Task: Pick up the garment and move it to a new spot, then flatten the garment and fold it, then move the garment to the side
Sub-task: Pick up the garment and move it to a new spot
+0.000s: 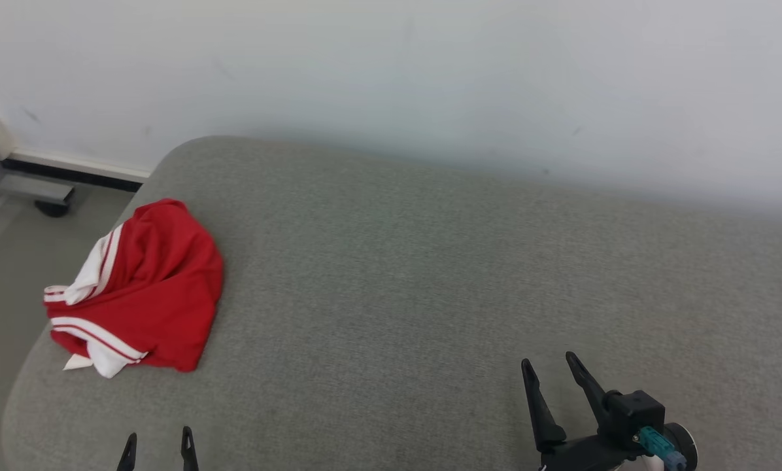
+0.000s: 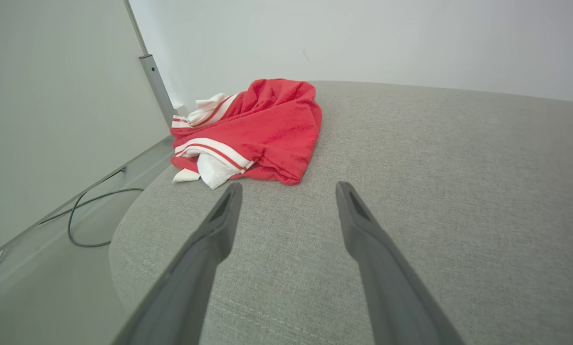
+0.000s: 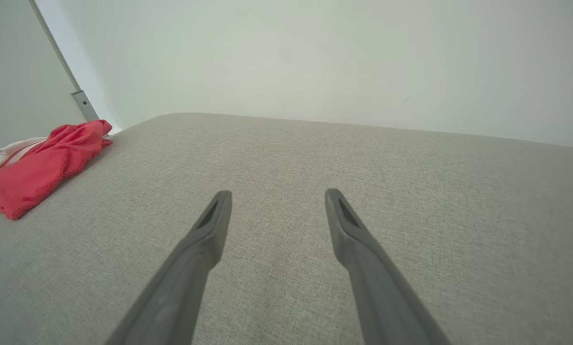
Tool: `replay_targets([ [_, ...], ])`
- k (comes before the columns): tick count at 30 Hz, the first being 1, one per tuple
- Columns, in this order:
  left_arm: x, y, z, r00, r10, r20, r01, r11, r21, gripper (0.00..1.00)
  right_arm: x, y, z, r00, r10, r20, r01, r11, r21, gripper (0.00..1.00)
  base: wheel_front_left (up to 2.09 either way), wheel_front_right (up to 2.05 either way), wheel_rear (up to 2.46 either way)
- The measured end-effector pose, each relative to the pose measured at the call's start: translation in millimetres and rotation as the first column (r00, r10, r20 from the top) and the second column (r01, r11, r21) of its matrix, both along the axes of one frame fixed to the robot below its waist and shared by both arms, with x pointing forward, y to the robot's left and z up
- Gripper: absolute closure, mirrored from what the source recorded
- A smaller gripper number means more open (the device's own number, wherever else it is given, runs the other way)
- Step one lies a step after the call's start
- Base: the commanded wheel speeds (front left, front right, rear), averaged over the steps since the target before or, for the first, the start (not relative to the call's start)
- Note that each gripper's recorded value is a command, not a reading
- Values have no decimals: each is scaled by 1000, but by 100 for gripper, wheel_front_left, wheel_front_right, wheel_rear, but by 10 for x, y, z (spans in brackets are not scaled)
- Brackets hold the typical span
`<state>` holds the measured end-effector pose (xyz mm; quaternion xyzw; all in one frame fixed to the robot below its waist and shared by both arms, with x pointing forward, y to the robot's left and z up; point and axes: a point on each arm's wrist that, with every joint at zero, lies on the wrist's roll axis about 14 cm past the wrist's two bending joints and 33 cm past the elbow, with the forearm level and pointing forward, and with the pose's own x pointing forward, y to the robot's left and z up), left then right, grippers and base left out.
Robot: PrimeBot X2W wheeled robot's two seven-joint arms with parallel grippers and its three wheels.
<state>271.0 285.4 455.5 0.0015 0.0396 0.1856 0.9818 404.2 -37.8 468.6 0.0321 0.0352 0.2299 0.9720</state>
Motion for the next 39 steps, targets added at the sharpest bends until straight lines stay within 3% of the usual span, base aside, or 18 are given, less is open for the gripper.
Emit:
replay_targets([
  [17,-887,581,-46,959,283,-22,-283,959,8,0,-91,1046,-38,957,291,-15,-291,957,5,0,0,0,0],
  [27,-893,572,-139,957,285,-52,-287,958,-16,0,-38,984,-106,962,272,-27,-272,962,-2,0,0,0,0],
  [31,-765,579,-144,965,258,-39,-260,964,-63,0,-3,893,-136,968,248,-29,-248,969,-9,0,0,0,0],
  [39,-344,729,54,979,206,10,-205,978,-45,0,150,715,-195,981,194,-27,-194,981,-18,0,0,0,0],
])
